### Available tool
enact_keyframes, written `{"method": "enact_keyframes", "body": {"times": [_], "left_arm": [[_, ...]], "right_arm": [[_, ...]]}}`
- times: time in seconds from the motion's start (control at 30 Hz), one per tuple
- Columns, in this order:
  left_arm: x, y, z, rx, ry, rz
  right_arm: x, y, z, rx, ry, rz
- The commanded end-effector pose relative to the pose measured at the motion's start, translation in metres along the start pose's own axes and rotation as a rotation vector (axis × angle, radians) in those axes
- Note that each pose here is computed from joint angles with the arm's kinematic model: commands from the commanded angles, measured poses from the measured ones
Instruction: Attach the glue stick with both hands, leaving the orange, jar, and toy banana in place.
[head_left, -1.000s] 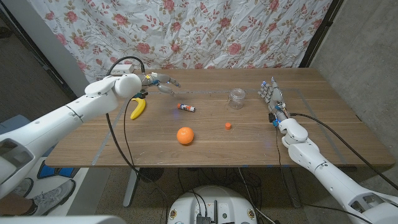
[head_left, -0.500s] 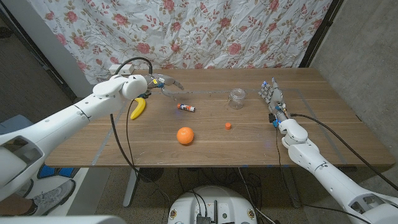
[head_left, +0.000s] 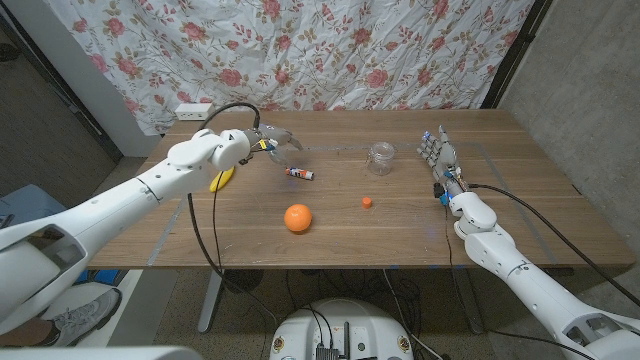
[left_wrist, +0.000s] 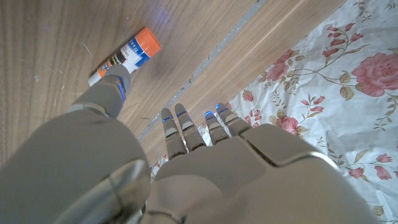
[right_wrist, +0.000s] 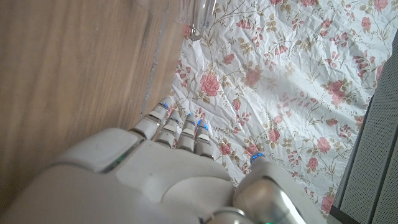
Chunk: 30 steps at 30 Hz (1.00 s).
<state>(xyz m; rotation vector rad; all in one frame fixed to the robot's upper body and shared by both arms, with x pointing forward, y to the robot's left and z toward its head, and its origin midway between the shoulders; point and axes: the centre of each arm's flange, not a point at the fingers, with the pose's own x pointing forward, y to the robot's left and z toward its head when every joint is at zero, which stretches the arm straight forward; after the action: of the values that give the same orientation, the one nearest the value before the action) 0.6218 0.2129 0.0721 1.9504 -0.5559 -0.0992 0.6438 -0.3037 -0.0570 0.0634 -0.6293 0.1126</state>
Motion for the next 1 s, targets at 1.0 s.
{"method": "enact_keyframes", "body": {"times": [1.0], "left_arm": [[0.03,-0.032,0.037,0.062,-0.003,0.007]], "right_arm": [[-0.005,-0.005,-0.007,0.025,0.007,-0.024]]}}
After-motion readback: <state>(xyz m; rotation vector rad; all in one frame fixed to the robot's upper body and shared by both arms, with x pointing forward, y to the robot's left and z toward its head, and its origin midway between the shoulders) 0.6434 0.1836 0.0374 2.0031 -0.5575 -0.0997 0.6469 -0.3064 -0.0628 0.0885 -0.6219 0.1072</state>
